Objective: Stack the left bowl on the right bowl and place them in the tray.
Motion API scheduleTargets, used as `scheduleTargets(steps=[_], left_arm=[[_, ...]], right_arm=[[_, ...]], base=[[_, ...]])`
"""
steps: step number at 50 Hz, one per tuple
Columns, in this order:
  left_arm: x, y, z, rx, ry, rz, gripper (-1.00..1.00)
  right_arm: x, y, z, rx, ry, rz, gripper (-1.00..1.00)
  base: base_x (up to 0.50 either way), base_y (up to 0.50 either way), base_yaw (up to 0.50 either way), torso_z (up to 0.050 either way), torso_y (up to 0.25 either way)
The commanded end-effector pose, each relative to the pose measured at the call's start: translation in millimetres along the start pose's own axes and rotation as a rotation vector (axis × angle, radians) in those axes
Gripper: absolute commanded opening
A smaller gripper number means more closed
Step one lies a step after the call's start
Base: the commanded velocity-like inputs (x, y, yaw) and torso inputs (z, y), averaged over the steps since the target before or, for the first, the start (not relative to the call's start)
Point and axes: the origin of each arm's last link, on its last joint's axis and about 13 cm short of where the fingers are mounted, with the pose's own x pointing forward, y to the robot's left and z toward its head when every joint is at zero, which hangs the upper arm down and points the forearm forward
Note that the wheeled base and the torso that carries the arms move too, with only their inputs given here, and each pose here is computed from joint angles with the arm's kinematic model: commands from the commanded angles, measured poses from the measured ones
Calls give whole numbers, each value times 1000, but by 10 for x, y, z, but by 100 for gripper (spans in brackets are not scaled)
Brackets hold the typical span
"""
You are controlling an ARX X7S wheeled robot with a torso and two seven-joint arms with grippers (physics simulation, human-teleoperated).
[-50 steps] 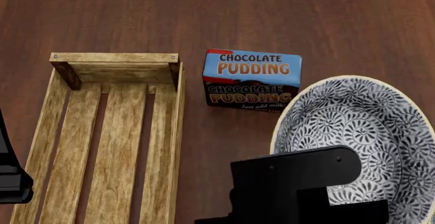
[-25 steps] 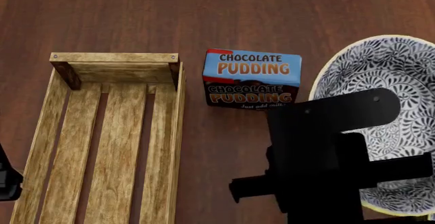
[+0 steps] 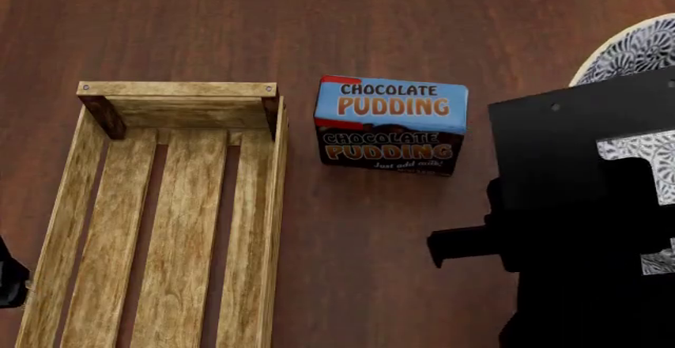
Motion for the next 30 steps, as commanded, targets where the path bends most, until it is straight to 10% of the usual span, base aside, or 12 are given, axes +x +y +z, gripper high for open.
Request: scheduleTargets(steps=[1,30], left_arm=[[6,20,-8,-1,-9,31,100],[-15,27,33,-9,-14,-28,100]], right_arm=[[88,-182,65,-14,27,-84,-100],[231,-519,57,-51,113,-210,-100]], base=[[0,0,0,0,0],[0,0,0,0,1]])
